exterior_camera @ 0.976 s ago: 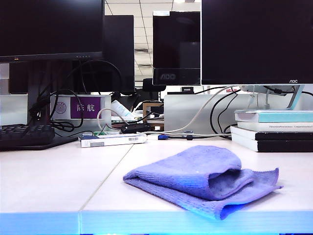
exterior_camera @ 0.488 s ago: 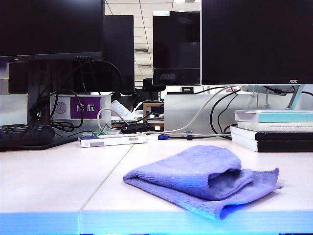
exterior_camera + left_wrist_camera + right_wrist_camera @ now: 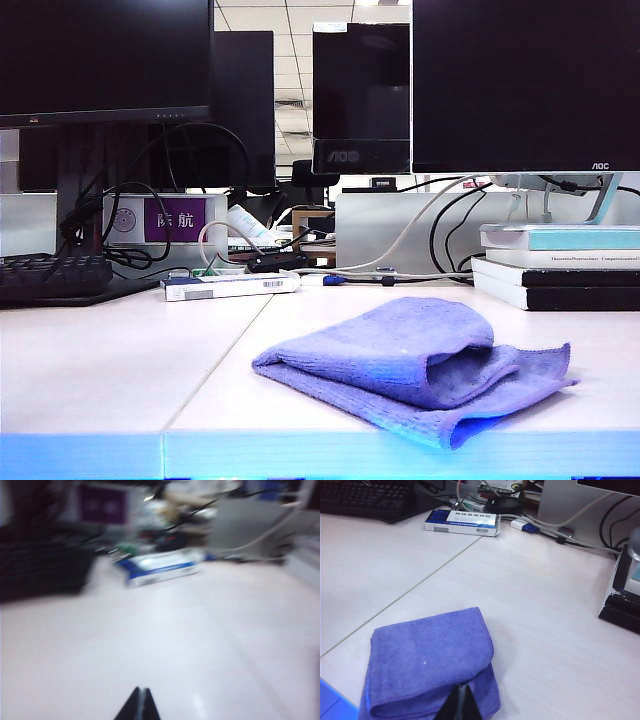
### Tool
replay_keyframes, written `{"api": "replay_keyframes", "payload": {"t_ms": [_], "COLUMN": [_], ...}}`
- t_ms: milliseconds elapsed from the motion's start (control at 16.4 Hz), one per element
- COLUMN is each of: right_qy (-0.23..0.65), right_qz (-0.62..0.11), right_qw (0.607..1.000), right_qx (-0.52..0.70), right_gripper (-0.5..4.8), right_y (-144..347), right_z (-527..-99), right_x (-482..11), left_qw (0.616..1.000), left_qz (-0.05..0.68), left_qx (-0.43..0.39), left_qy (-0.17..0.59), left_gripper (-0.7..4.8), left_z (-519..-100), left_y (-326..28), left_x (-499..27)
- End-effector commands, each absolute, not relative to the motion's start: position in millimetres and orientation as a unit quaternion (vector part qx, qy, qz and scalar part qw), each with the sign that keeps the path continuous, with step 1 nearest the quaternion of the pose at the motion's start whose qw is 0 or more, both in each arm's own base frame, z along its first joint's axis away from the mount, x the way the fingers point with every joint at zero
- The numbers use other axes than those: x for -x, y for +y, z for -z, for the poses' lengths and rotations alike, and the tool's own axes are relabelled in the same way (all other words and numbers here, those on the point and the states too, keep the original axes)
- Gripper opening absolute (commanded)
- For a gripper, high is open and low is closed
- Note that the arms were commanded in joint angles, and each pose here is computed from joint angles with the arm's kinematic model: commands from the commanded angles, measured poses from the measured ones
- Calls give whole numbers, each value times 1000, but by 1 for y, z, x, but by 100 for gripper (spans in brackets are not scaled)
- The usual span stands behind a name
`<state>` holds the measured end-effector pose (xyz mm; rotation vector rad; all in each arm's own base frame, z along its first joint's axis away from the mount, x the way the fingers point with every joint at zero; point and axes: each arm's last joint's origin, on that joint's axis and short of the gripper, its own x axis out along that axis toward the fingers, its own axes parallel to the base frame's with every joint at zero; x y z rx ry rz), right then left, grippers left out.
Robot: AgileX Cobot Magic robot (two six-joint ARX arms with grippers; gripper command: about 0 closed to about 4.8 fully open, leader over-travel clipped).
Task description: Wipe the table from front to back using the rag.
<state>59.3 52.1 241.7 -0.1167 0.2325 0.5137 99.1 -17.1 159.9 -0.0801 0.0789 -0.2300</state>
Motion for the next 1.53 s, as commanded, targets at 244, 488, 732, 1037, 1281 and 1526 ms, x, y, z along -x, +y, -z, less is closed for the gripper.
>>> {"api": "replay_keyframes", "payload": {"t_ms": [244, 488, 732, 1037, 1281, 1526], "right_qy": [108, 107, 108, 108, 67, 7], "right_qz": [-253, -253, -253, -252, -203, -77], "right_qw": [960, 960, 960, 960, 977, 997], "right_qx": [51, 51, 51, 51, 20, -14], "right_gripper": [-5, -5, -5, -5, -5, -5], "right_y": [52, 52, 52, 52, 49, 34], "right_z": [-245, -245, -245, -237, -223, -195], "right_x": [-59, -59, -59, -59, -69, -93], "left_qw": [995, 995, 995, 995, 995, 995], "left_qz": [34, 30, 30, 30, 30, 30], "left_qx": [-24, -34, -34, -34, -34, -34], "left_qy": [90, 92, 91, 91, 91, 91], "left_gripper": [-5, -3, -3, -3, -3, -3], "left_z": [-148, -148, -148, -148, -148, -148], "left_y": [-2, -2, -2, -2, -2, -2], "left_x": [-96, -96, -96, -96, -96, -96]}}
